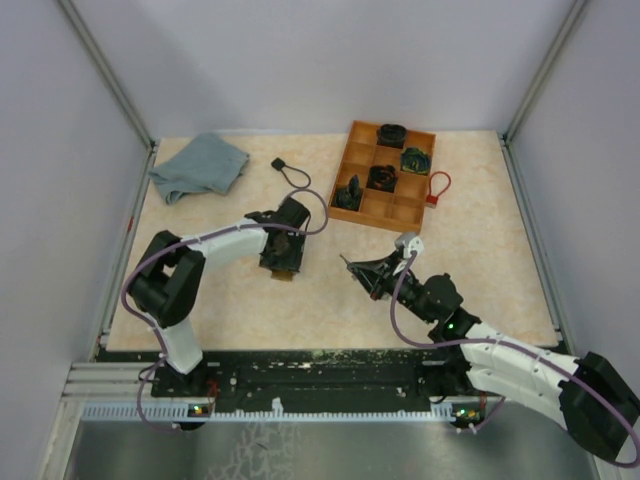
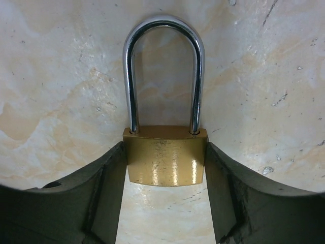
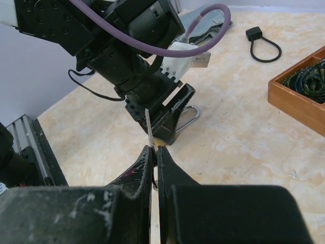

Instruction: Unlock with the key

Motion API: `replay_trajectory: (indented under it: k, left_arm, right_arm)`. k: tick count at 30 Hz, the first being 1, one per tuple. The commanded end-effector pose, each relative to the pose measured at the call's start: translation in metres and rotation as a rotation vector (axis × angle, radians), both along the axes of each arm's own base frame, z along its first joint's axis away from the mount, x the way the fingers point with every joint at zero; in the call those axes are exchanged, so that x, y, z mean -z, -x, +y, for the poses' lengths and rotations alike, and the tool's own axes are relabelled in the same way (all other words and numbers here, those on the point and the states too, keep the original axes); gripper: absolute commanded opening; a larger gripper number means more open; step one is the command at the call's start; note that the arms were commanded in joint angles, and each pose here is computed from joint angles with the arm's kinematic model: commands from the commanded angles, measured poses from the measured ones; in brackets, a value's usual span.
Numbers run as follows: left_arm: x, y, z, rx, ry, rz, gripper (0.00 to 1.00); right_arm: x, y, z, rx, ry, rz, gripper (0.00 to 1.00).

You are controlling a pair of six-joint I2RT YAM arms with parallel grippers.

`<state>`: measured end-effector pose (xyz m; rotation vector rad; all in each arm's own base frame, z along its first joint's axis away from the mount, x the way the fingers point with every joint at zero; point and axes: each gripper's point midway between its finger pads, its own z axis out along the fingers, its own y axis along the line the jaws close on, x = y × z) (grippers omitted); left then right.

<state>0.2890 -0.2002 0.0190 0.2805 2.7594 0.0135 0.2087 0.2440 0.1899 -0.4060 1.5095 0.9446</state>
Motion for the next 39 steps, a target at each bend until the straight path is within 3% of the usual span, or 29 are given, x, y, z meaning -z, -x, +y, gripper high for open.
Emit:
replay_trajectory:
  k: [1,5,10,22,26,31,39]
  left_arm:
    - [0.011,0.006,0.004,-0.011,-0.014,0.018,0.58]
    - [0.005,0.006,0.004,-0.032,-0.001,0.004,0.49]
    - [-0.007,0.014,-0.006,-0.061,0.096,-0.008,0.66]
    - [-0.042,0.030,-0.053,-0.089,0.482,-0.028,0.68]
    - [-0.047,0.026,-0.036,-0.169,0.477,-0.079,0.69]
    - [-0.065,0.014,-0.008,-0.291,0.596,-0.207,0.66]
    - [-0.046,-0.005,0.015,-0.331,0.670,-0.162,0.53]
  right_arm:
    - [-0.027,-0.004,0.001,0.004,-0.049,-0.058,0.00]
    - [-0.028,-0.004,0.002,0.001,-0.049,-0.058,0.00]
    - [-0.028,-0.004,0.001,0.003,-0.049,-0.059,0.00]
    - [-0.029,-0.003,0.003,-0.006,-0.051,-0.057,0.00]
    - [-0.030,-0.002,0.003,-0.009,-0.052,-0.056,0.00]
    - [-0.030,-0.003,0.003,-0.006,-0.053,-0.055,0.00]
    - [-0.028,-0.002,0.006,-0.024,-0.051,-0.048,0.00]
